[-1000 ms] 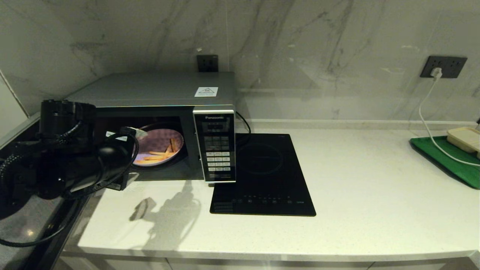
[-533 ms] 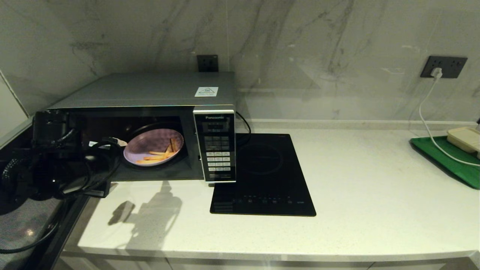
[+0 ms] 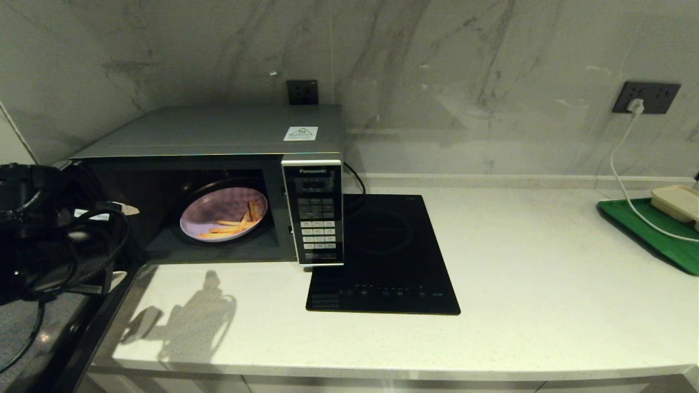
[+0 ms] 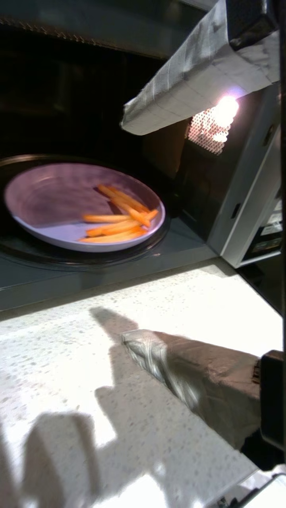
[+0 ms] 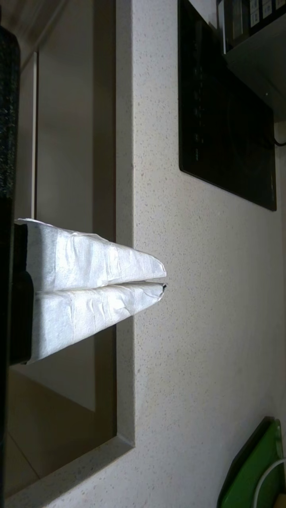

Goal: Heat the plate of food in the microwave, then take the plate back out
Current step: Take the plate out of the microwave

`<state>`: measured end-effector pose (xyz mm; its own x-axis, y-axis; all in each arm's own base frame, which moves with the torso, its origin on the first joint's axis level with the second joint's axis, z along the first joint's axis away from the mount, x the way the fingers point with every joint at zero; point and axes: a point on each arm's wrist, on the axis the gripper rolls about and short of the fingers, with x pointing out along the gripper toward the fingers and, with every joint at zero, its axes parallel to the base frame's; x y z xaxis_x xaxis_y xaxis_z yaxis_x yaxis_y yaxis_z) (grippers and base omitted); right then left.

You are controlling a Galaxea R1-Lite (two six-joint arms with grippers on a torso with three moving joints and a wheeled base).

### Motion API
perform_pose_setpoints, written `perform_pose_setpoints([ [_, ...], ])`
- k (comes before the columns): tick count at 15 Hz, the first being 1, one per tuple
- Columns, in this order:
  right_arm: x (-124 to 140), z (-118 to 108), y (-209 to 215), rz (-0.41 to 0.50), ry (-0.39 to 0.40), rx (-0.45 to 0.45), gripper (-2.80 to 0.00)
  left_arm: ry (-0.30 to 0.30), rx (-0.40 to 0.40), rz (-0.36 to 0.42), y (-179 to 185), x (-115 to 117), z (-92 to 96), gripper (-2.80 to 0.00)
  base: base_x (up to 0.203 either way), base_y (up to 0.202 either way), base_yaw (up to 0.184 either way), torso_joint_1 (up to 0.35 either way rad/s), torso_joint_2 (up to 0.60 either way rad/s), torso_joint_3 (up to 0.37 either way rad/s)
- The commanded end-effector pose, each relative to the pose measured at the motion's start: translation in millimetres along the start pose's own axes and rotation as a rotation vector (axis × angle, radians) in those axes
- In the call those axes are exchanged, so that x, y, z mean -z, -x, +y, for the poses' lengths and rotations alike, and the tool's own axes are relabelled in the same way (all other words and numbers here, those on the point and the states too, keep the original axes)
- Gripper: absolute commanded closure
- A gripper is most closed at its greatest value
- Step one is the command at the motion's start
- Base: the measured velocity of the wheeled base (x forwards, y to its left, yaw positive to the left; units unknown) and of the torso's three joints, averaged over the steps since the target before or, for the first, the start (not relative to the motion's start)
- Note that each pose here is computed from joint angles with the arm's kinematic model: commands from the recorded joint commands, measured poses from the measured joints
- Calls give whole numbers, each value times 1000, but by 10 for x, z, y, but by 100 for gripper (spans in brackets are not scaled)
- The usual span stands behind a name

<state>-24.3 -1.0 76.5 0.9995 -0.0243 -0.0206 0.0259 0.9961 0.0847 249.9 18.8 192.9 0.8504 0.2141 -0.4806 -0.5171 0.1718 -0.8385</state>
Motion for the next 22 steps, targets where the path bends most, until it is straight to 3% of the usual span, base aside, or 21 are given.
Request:
perform_pose_setpoints([
  [1,0,0,0,1,0,0,0,16,29,-18,122,-52,-9,-280,0,0,0,0,0,0],
  [6,0,0,0,1,0,0,0,8,28,-29,187,-97,14,-280,0,0,0,0,0,0],
  [16,0,0,0,1,0,0,0,-27,18,170,75,301,8,-280,0,0,0,0,0,0],
  [19,0,0,0,1,0,0,0,-59,-55,224,-243,472,44,-280,0,0,0,0,0,0],
  [22,0,0,0,1,0,0,0,-51,-93,238,-559,579,1,-280,0,0,0,0,0,0],
])
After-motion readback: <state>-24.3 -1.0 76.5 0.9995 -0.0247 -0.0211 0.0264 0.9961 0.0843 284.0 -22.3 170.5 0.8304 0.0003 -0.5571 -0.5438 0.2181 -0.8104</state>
